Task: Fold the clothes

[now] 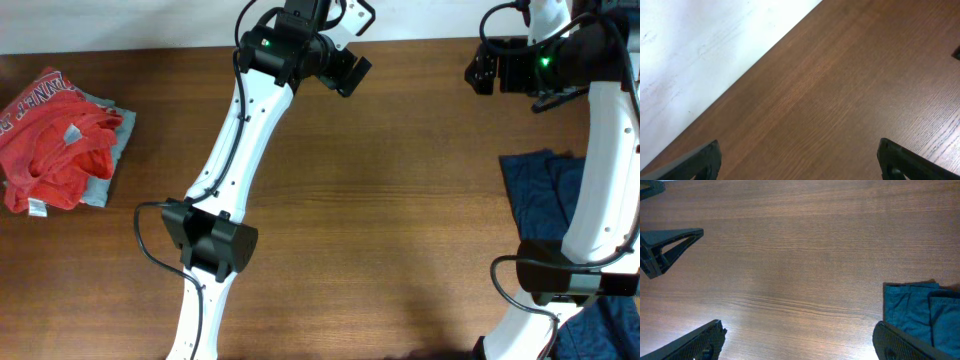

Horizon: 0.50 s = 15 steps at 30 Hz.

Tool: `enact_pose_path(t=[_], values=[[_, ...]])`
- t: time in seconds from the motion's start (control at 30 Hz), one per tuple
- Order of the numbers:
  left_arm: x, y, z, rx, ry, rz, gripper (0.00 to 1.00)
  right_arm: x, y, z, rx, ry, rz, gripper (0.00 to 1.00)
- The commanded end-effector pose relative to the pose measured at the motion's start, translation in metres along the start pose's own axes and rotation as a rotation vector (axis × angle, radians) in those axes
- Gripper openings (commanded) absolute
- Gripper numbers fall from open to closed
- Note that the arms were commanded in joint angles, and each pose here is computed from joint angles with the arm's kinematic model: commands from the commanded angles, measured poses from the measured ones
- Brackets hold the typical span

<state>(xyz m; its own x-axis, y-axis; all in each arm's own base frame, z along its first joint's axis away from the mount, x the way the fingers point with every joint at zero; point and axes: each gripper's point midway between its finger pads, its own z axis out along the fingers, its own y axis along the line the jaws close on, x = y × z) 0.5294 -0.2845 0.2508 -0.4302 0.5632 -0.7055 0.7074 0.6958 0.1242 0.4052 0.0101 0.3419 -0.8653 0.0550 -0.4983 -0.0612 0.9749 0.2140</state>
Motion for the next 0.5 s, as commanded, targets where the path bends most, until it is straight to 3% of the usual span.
enact_pose_path(t=[0.0, 0.17, 0.27, 0.47], values=[[-0.011, 0.004, -0.018, -0.021, -0.033, -0.009, 0.99, 0.001, 0.008, -0.014, -0.003, -0.028, -0.026, 0.99], [-0.011, 0.004, -0.018, -0.021, -0.033, -0.009, 0.99, 0.007, 0.03, -0.057, -0.016, -0.126, -0.074, 0.99], [-0.011, 0.004, -0.018, -0.021, -0.033, -0.009, 0.99, 0.018, 0.02, -0.1, 0.126, -0.215, -0.121, 0.99], [-0.011, 0.004, -0.018, -0.021, -0.033, -0.009, 0.99, 0.015, 0.041, -0.181, 0.129, -0.59, -0.189, 0.99]])
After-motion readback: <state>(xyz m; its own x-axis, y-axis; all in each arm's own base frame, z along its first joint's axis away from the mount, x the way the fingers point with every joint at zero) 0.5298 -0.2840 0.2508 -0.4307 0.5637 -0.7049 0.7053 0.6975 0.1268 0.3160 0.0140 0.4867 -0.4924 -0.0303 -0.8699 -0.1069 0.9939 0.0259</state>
